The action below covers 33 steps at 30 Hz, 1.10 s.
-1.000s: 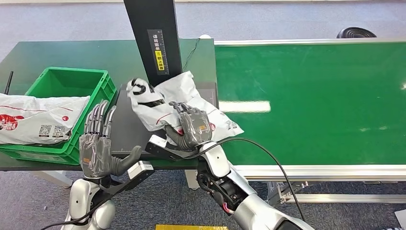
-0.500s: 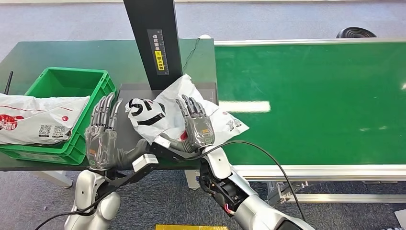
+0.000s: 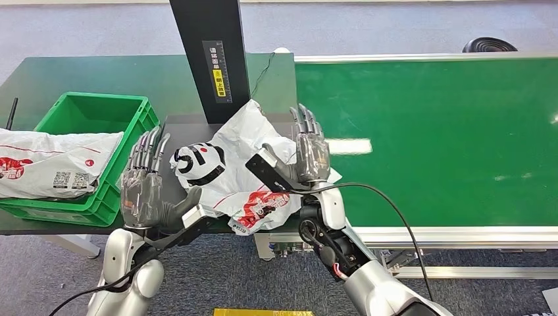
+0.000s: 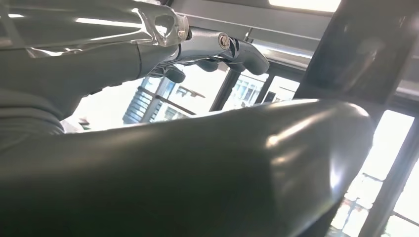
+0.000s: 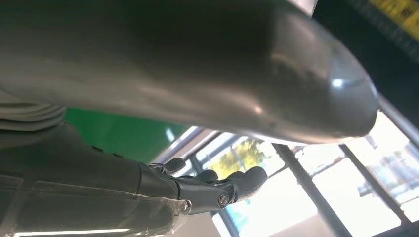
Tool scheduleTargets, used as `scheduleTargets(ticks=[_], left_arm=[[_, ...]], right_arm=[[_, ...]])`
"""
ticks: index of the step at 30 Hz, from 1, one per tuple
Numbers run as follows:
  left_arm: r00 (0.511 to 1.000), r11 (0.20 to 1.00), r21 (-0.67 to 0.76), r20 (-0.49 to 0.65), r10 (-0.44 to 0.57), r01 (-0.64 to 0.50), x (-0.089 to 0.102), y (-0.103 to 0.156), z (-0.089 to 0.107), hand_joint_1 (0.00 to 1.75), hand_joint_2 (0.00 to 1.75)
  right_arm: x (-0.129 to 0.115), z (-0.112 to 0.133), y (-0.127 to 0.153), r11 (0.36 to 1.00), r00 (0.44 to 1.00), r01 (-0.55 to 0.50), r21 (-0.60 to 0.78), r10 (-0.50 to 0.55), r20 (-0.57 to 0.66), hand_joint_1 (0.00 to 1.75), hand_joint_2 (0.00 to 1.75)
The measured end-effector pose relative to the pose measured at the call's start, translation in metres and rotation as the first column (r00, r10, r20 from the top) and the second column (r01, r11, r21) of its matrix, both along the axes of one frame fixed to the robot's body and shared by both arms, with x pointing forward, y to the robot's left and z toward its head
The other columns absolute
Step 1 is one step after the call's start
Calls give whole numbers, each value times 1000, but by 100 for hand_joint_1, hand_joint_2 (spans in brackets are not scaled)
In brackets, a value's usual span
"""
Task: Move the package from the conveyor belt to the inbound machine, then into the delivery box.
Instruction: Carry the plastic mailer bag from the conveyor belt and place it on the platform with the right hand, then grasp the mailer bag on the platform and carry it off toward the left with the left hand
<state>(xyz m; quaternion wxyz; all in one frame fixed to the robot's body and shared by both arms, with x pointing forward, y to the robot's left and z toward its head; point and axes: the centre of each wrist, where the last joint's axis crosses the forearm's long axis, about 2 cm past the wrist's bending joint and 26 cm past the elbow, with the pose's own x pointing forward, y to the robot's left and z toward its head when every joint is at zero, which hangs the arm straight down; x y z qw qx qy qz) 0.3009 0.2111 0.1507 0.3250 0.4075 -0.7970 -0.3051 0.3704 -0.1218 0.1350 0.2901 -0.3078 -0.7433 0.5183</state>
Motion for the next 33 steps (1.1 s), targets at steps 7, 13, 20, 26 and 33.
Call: scheduleTargets(ticks=[7, 13, 20, 26, 33], left_arm=[[999, 994, 95, -16, 47, -46, 5, 9, -5, 0, 0], [997, 963, 264, -32, 68, -57, 23, 7, -11, 0, 0], [995, 930, 366, -79, 58, -25, 55, 2, -18, 0, 0], [989, 905, 425, -134, 54, 8, 75, 3, -25, 0, 0], [976, 897, 443, -203, 85, 14, 88, 12, -32, 0, 0]], right_arm=[[-1, 16, -20, 983, 981, 173, -65, -166, 100, 0, 0], [-15, 28, -23, 990, 983, 137, -38, -131, 126, 0, 0], [-35, 43, -15, 1000, 983, 15, -15, -12, 182, 0, 0], [-59, 46, -3, 991, 969, -134, -19, 135, 206, 0, 0], [-74, 49, 5, 970, 946, -241, -35, 243, 214, 0, 0]])
